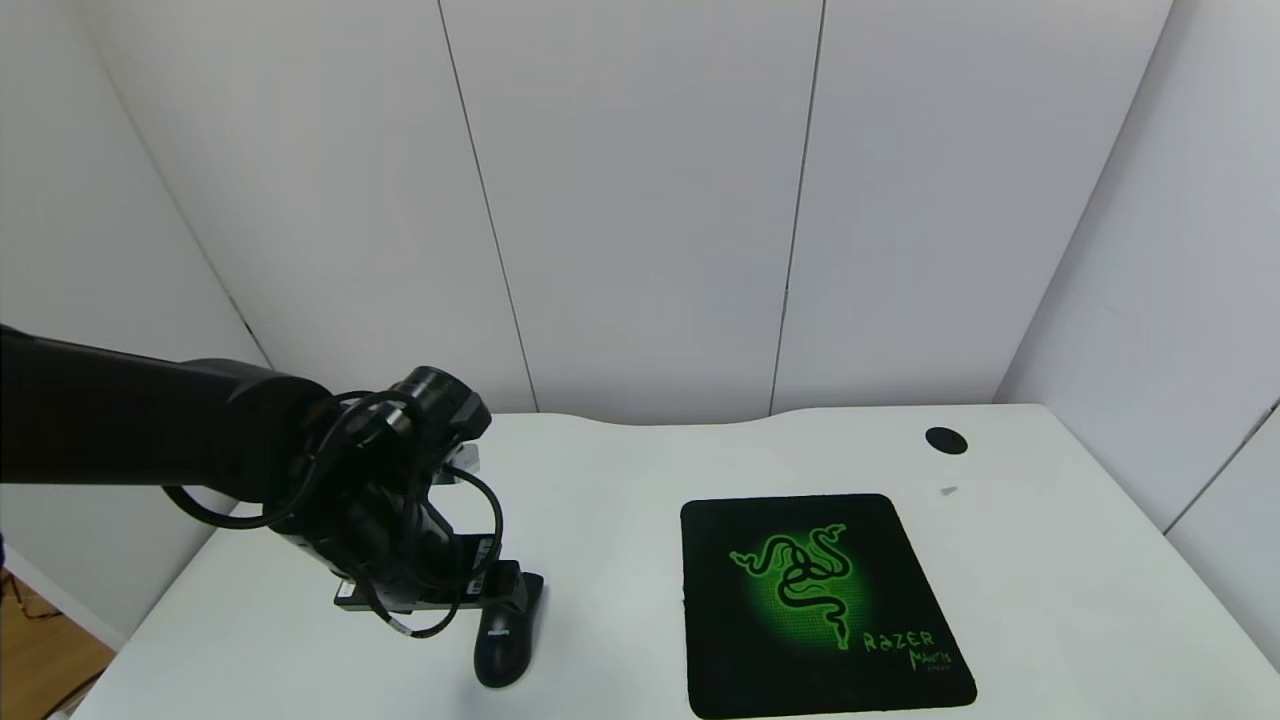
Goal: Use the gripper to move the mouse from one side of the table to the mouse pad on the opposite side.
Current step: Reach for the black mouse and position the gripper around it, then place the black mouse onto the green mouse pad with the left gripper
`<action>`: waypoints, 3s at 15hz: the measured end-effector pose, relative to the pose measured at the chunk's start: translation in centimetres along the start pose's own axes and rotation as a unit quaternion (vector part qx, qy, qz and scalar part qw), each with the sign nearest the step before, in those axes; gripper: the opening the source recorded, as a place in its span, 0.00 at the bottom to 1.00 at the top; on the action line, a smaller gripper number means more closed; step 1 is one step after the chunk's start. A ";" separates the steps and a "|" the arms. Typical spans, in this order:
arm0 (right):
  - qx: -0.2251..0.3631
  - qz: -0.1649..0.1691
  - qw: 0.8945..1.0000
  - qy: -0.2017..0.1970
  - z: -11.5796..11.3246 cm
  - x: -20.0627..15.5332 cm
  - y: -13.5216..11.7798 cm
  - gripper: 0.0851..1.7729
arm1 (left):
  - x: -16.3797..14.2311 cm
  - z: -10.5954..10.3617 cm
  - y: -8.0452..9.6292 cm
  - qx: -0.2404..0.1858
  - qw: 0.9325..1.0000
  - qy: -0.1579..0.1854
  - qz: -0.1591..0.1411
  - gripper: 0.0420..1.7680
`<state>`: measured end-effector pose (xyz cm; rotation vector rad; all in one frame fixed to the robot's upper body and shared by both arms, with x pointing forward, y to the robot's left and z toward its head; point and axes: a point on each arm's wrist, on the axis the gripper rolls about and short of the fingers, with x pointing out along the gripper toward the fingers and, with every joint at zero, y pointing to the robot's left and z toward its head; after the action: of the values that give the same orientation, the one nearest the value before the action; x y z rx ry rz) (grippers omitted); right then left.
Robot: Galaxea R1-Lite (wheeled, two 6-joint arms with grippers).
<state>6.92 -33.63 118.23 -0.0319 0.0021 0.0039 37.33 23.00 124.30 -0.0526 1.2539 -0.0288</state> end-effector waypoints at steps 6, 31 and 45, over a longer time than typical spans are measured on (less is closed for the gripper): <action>0.000 0.000 1.000 0.000 0.0 0.0 0.0 0.96 | 4.0 0.0 -1.0 -0.003 1.000 0.023 0.006 0.97; 0.000 0.000 1.000 0.000 0.0 0.0 0.0 0.96 | 8.7 -0.3 -1.3 -0.037 0.999 0.002 0.026 0.50; 0.000 0.000 1.000 0.000 0.0 0.0 0.0 0.96 | 3.1 0.4 -3.5 -0.074 0.996 0.028 0.028 0.50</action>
<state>6.92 -33.63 118.23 -0.0319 0.0021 0.0039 38.68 19.34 121.70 -0.1448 1.3106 0.1123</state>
